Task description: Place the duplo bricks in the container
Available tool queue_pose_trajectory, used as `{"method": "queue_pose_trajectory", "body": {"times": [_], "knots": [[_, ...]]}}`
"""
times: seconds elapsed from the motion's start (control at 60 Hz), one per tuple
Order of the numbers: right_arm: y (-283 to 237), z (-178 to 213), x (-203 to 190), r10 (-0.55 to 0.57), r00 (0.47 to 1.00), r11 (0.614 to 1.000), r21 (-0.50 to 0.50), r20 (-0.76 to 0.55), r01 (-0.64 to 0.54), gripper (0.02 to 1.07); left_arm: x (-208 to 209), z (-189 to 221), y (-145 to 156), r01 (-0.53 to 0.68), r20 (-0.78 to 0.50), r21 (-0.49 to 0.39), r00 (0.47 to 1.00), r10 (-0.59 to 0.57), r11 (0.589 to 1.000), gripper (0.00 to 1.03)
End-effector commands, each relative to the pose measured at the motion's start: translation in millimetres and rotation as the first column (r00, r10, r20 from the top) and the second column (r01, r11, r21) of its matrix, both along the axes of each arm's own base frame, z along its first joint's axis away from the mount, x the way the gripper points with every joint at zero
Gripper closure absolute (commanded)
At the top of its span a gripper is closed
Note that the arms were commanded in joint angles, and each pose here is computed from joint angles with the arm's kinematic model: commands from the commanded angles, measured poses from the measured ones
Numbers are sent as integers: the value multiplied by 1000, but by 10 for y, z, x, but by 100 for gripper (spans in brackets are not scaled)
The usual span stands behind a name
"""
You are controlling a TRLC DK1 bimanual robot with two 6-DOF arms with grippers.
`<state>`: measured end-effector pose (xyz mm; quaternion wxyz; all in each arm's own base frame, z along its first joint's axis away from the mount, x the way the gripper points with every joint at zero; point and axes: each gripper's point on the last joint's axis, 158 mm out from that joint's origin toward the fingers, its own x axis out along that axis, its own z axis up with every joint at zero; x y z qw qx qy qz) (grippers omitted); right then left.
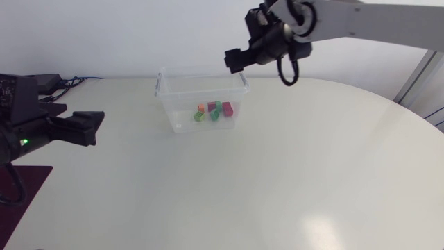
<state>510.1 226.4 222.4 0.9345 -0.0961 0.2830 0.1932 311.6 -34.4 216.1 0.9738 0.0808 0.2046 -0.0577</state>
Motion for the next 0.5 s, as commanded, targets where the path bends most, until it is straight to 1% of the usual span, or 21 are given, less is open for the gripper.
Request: {"method": "queue_pose_trajectory", "body": {"times": [0.0,0.2,0.217,0.333,0.483], "knots": [[-299,232,-217,-27,998,1000,-5,62,28,6,-98,-71,59,-26,27,-18,999,26,999,4],[-846,300,-613,-100,985,994,-25,143,105,6,-231,-176,135,-37,46,6,998,36,999,4],[-958,304,-672,-116,980,992,-31,160,123,6,-248,-195,150,-41,48,8,998,40,999,4],[-1321,305,-926,-160,963,984,-37,219,172,6,-308,-255,178,-46,62,13,997,45,999,4],[-1696,292,-1224,-212,940,971,-48,267,233,6,-330,-315,196,-48,78,22,996,46,999,4]]}}
